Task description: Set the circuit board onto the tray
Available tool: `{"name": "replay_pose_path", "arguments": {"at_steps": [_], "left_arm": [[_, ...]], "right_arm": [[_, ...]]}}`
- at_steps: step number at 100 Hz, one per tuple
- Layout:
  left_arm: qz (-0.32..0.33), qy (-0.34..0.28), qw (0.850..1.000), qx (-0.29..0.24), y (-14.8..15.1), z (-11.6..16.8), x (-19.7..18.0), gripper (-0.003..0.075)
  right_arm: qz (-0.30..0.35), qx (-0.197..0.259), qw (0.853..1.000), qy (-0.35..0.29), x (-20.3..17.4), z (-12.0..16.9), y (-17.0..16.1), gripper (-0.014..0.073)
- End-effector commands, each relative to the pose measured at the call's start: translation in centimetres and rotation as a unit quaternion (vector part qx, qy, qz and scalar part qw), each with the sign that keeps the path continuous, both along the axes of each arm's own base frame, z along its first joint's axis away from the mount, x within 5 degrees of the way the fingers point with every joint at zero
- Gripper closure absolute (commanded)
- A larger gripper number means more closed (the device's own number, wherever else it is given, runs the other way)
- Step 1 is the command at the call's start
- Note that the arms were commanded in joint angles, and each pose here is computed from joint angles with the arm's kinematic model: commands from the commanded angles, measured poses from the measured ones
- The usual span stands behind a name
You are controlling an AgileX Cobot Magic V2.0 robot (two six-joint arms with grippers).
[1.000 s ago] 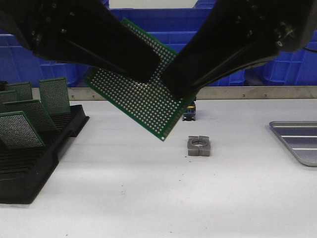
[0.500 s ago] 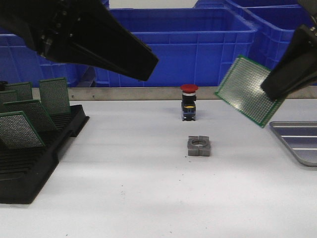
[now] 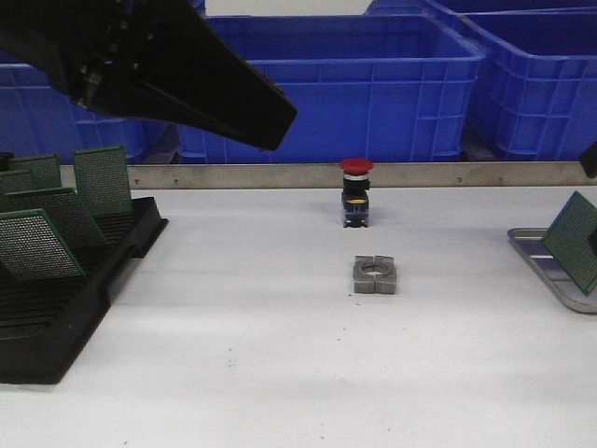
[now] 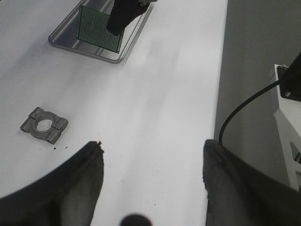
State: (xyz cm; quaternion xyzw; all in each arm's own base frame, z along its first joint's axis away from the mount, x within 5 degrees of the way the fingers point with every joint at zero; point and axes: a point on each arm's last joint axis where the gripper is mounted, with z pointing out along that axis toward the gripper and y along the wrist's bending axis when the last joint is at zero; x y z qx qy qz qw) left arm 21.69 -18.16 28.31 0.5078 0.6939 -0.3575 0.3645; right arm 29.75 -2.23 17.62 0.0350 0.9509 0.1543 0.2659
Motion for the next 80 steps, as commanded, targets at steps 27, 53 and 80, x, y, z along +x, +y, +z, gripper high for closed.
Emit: {"name": "replay_pose_path", "arguments": {"at_steps": [27,53,80], "left_arm": [[0.012,-0.008,0.999,-0.039,0.0,2.0,0.0,0.0296],[0.056,-0.094,0.994,0.022,4.3,3.8,1.3,0.0296],[0.043,-0.188,0.949,0.248,9.5,2.7,1.7,0.0296]], "right_arm": [[-0.058,-0.035,0.996,-0.054,1.3,1.1,-1.5,0.013],[-0.068,-0.08,0.99,-0.094,1.4,2.4,-2.1,-0.0036],[-0.064,-0.077,0.991,-0.094,1.3,2.6,-2.0,-0.0036]]}}
